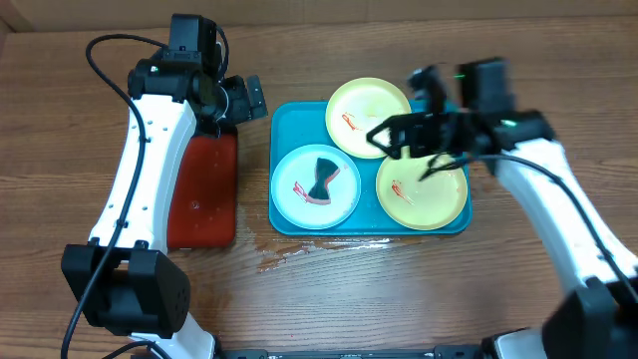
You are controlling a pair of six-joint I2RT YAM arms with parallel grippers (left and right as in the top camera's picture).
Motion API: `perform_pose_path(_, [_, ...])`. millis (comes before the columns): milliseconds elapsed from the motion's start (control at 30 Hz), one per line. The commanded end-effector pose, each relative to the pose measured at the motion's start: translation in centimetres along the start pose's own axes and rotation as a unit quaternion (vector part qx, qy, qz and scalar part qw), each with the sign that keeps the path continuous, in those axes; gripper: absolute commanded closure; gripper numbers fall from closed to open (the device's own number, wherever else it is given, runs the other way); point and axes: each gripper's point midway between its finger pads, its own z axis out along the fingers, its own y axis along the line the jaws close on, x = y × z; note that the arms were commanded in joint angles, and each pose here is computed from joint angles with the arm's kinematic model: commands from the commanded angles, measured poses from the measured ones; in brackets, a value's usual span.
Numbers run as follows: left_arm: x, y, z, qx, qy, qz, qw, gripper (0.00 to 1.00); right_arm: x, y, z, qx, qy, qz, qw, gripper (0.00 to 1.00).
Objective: Clean dirty plates on tray and stack at the side
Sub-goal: 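Grip the white plate rim with the right gripper, holding it steady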
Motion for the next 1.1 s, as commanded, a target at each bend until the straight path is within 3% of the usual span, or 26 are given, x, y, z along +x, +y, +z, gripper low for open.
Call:
perform_pose_path(0, [-0.3, -0.3, 0.0, 0.006, -0.004, 0.003, 1.000, 0.00, -0.5, -2.3, 2.2, 0.147, 0.025, -0.033, 0.988, 0.31])
perform_pose_path(267, [0.1, -0.6, 0.0, 0.014, 0.006, 0.003, 1.000, 0.00, 2.2, -4.4, 8.8, 0.164, 0.096, -0.039, 0.981, 0.56])
perform_pose_path(467, [1.0, -1.7, 0.3, 0.043, 0.024, 0.019, 0.999, 0.01, 3.9, -6.3, 11.1, 0.166, 0.130, -0.038, 0.977, 0.56])
perform_pose_path(800, [4.1, -3.8, 2.5, 0.065, 0.060, 0.042, 0.995, 0.28, 6.1, -7.5, 13.1, 0.152, 0.171, -0.030, 0.973, 0.67])
perform_pose_path(1067, [7.6, -6.8, 5.7, 0.108, 0.081, 0.077, 0.988, 0.33, 7.0, -8.1, 14.0, 0.150, 0.186, -0.021, 0.971, 0.73])
